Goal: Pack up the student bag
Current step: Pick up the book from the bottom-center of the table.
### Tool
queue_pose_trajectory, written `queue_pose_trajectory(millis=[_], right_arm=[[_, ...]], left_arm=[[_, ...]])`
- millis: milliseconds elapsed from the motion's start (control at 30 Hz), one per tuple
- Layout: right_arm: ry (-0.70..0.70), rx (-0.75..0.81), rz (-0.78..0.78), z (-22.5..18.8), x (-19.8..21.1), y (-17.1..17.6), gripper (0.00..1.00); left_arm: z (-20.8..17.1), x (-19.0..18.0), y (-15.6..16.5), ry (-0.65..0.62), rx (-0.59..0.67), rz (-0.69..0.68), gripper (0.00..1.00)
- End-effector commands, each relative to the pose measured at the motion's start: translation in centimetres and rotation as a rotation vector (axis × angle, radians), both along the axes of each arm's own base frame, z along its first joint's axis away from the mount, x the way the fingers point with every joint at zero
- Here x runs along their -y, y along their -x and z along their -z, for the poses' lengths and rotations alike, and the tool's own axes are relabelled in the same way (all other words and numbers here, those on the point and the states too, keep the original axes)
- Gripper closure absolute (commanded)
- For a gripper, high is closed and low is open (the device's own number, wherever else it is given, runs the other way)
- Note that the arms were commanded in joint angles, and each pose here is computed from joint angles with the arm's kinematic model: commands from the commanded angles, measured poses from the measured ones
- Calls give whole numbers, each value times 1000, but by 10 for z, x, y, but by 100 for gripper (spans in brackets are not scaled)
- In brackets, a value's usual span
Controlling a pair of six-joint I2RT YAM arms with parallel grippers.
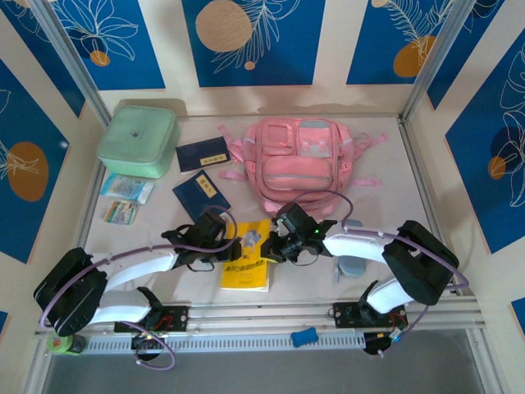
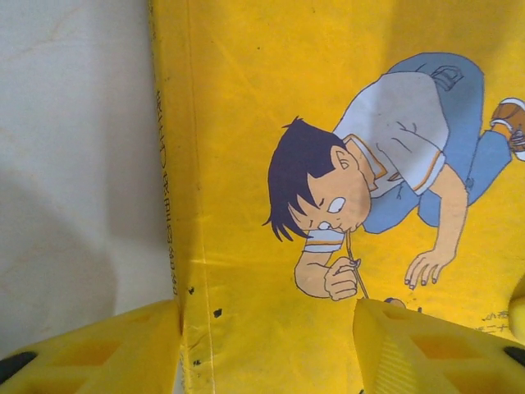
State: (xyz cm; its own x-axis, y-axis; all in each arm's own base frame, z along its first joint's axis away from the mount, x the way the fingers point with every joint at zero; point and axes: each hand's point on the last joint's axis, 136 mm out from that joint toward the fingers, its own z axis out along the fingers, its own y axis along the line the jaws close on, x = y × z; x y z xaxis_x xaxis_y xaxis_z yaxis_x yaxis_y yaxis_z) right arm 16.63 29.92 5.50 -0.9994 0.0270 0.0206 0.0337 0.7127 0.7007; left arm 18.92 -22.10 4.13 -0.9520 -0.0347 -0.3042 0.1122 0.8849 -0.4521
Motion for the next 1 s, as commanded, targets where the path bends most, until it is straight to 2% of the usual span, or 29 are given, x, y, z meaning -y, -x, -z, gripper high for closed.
queue_pose_trajectory(millis=[0, 100, 167, 300, 633, 967], right_arm=[[-58, 59, -28, -18, -2, -6, 94], [-111, 121, -38, -38, -3, -9, 100], [-152, 187, -56, -59, -7, -10, 100], [-237, 249, -95, -98, -8, -8, 100], [-462, 398, -142, -206, 7, -13, 100], [-598, 499, -200, -264, 19, -44, 100]], left_arm=[[-26, 11, -3, 79, 57, 2, 44], [-52, 11, -10, 89, 121, 8, 42], [-62, -1, -12, 36, 147, 1, 41], [-84, -12, -13, 56, 167, -7, 38], [-161, -15, -24, 359, 213, -35, 23], [-208, 17, -35, 657, 265, -5, 18]])
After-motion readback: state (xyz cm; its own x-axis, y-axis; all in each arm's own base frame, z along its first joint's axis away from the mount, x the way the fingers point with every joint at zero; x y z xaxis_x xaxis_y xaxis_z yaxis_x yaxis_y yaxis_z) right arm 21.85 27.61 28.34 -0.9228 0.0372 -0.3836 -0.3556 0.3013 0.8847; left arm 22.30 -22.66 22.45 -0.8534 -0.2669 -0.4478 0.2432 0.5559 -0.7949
